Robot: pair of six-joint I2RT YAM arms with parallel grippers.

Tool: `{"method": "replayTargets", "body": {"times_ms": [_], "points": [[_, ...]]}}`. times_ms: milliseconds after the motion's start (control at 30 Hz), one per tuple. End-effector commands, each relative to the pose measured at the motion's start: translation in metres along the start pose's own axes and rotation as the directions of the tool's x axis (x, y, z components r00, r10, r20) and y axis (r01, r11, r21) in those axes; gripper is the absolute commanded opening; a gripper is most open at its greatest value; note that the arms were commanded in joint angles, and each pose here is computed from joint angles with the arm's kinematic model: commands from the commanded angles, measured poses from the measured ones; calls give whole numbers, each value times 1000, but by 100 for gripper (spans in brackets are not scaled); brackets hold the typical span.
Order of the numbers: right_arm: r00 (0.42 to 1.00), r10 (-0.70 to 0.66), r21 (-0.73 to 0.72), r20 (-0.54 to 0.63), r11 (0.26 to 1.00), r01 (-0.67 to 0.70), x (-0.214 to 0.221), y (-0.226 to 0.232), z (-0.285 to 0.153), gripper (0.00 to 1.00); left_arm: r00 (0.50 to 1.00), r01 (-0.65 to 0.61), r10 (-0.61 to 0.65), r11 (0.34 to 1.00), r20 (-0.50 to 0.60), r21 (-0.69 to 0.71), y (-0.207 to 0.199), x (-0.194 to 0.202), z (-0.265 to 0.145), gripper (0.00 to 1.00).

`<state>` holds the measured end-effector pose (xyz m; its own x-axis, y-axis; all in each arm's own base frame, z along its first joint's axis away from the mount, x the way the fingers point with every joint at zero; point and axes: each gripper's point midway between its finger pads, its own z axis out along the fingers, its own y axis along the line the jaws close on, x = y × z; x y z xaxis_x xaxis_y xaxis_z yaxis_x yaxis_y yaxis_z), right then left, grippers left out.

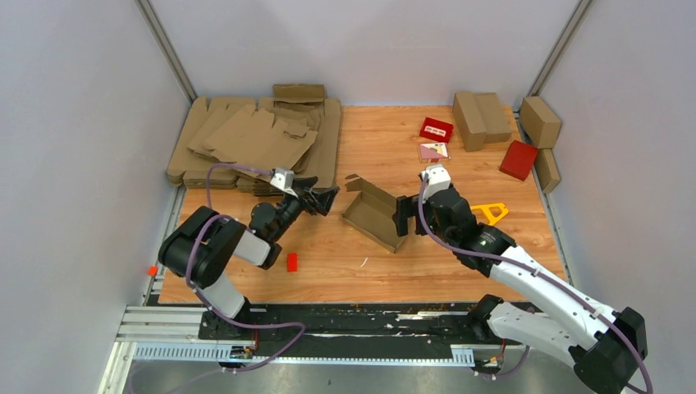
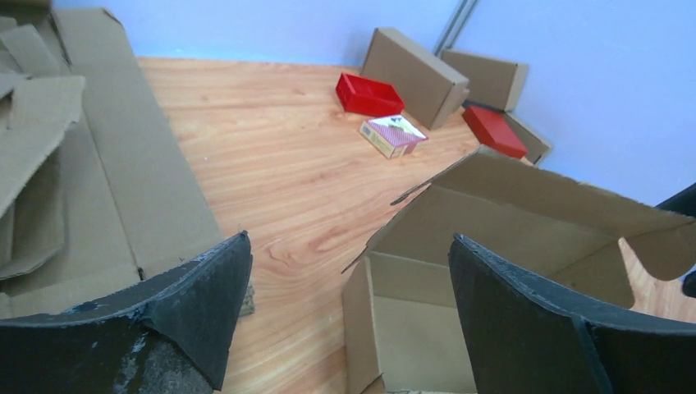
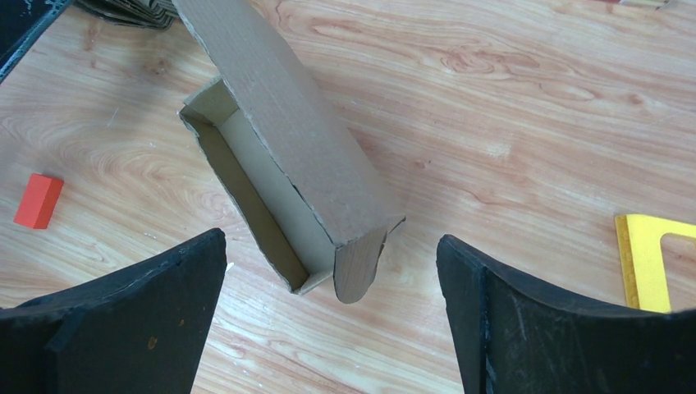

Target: Fold the paper box

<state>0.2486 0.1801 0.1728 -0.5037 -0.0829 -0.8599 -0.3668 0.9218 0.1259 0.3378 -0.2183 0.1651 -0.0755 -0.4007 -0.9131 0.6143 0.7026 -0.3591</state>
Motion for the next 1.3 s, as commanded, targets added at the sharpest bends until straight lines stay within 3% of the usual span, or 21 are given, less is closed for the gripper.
{"method": "replayTargets", "body": {"times_ms": [0, 100, 200, 300, 567, 767, 900, 1100, 1267], "points": [[996, 91, 29, -2, 995, -90, 1, -3, -5, 100, 995, -52, 48, 997, 83, 50, -7, -21, 14, 90], [990, 138, 18, -15, 990, -138, 7, 0, -2, 100, 998, -58, 56, 996, 35, 63, -5, -11, 25, 72], [978, 208, 7, -19, 978, -208, 9, 6, 2, 97, 999, -46, 44, 994, 28, 96, -8, -2, 33, 61], [960, 280, 20, -27, 960, -280, 12, 9, 8, 91, 999, -39, 38, 990, 9, 138, -13, 11, 40, 58], [941, 336, 53, -35, 941, -334, 9, 11, 18, 72, 997, -76, 80, 984, -19, 164, -17, 33, 51, 66], [938, 345, 57, -30, 938, -343, 4, 13, 23, 67, 997, -55, 64, 974, -34, 219, -27, 38, 57, 68], [940, 340, 66, -30, 939, -338, 3, 12, 26, 62, 998, -32, 46, 966, -51, 257, -34, 42, 59, 57], [938, 345, 58, -28, 938, -343, -2, 15, 27, 51, 997, -14, 37, 957, -74, 290, -47, 46, 50, 34], [938, 347, 45, -23, 937, -346, -6, 18, 30, 45, 995, -20, 47, 956, -86, 292, -51, 47, 42, 26]]}}
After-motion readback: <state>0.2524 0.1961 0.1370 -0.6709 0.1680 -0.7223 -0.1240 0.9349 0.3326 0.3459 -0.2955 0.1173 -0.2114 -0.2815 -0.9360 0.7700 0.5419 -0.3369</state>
